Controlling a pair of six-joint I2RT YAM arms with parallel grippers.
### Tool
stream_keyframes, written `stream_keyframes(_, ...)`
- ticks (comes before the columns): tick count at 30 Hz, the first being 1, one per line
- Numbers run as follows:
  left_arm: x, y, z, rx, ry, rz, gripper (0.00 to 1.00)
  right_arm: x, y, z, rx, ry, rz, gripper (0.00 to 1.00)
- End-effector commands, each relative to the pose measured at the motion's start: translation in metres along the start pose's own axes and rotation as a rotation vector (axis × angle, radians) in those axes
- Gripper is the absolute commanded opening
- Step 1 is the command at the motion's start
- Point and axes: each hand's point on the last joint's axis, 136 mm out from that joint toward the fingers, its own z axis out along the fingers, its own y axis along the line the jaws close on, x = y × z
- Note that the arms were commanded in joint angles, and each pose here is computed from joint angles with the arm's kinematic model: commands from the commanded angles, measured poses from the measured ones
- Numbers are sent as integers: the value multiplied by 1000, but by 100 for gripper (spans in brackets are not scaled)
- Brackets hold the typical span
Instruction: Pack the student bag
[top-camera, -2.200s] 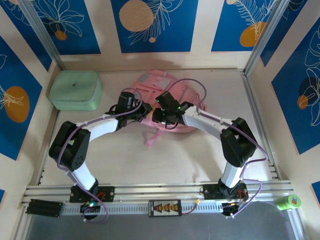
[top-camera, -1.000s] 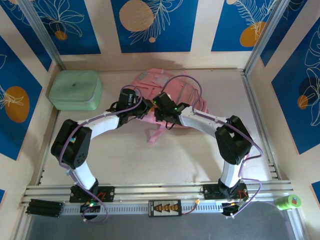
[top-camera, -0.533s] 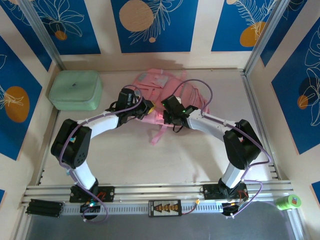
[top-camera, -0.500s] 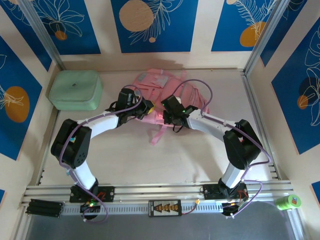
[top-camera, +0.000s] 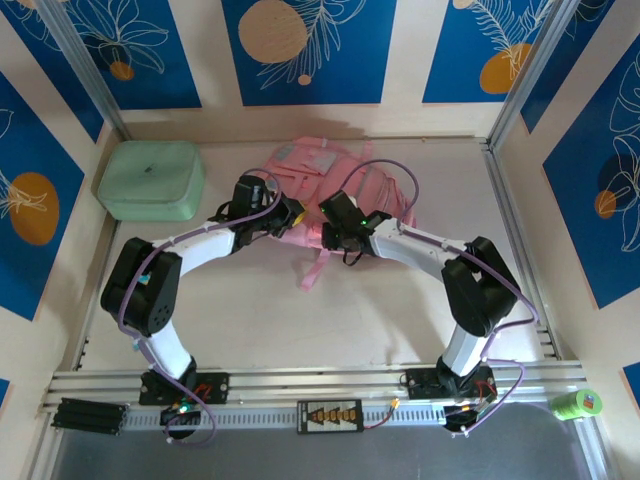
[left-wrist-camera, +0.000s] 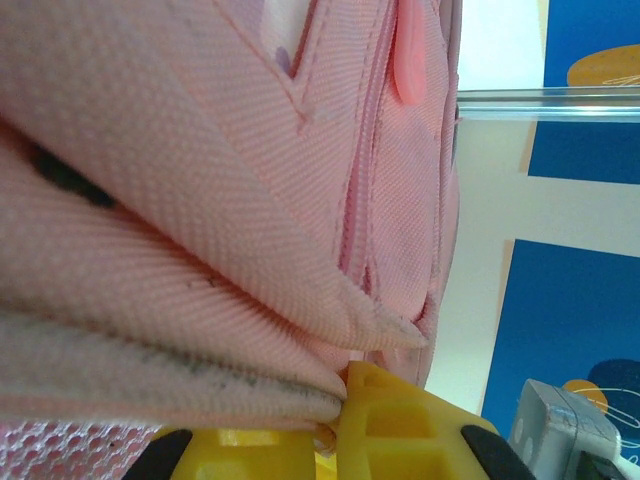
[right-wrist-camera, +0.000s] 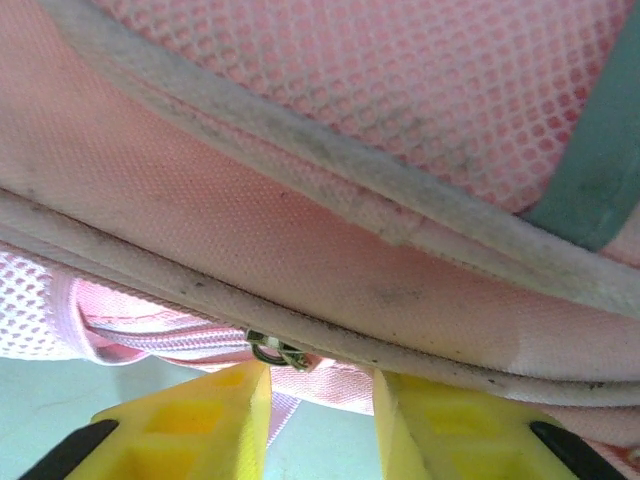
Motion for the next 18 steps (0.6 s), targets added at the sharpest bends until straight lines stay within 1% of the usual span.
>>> stream_keyframes(1,-17,-42,-8,114,-28,69,0,-4,-4,7,32,-3,-17,30)
stream_keyframes(6,-16,-42,-8,114,-25,64,0,-20,-3,7,56,-52,-14,29)
stream_keyframes(12,-16,-41,-8,118,-23,51,0,-51,9,-5,16,-175,-17,29)
stream_keyframes(15,-15,-40,-7,119,-23,45,0,-61,10,-9,20,-216,-1,26)
stream_keyframes(18,-13,-38,-6,122,-20,34,0,-66,6,-7,48,-231,21,23)
